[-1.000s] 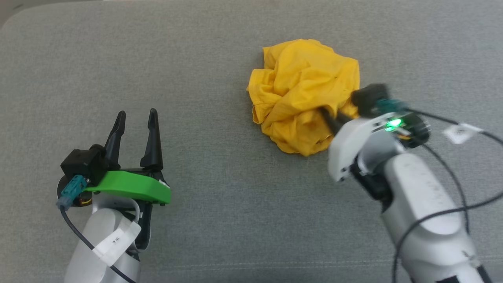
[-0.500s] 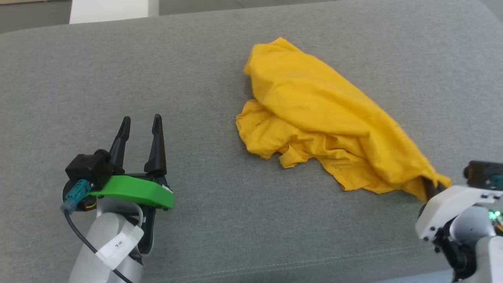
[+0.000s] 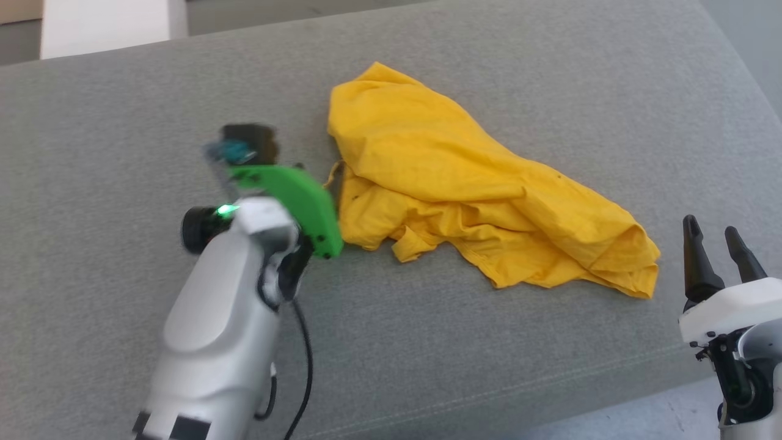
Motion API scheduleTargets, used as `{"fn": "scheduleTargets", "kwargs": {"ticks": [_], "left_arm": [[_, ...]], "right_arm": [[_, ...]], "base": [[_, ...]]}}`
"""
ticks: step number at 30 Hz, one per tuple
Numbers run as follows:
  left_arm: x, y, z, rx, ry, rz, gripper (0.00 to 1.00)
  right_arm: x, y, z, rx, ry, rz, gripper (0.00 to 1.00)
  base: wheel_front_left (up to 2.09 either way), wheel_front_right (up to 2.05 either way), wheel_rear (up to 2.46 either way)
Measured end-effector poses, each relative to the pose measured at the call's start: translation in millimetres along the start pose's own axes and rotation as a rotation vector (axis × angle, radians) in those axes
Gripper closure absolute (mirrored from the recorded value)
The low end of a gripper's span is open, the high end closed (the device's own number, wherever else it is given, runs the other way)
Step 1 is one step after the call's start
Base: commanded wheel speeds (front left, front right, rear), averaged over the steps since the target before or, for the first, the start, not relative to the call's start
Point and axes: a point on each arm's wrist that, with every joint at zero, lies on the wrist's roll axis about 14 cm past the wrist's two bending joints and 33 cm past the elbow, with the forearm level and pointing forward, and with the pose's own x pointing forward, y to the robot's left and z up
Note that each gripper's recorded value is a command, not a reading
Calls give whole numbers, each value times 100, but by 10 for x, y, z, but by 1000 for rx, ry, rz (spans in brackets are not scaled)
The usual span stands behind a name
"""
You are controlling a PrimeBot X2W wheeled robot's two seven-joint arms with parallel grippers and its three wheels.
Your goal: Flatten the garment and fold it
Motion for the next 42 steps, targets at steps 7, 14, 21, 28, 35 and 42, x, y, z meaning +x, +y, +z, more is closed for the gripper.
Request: {"fn": "scheduleTargets", "kwargs": {"ticks": [7,14,21,28,35,42], "left_arm": [[291,90,-489,265,384,82,0],[382,110,-891,380,567,71,44],[415,-184,-764,204,446,-39,100],[251,-157,373,-76,-11,-87,100],[-594,746,161,-200,-100,162,100],[-1476,1487,-1005,-435,111,503,100]], "right_arm": [[-52,-77,-75,41,3,-19,0],[-170,-351,-164,61,-3,-101,0],[-178,-401,-194,50,1,-116,0],[-52,-126,-180,25,12,-36,0],[81,333,-252,12,46,91,0],[165,700,-326,5,70,187,0]], "base": [[0,0,0],[0,0,0],[0,0,0],[0,0,0],[0,0,0],[0,0,0]]}}
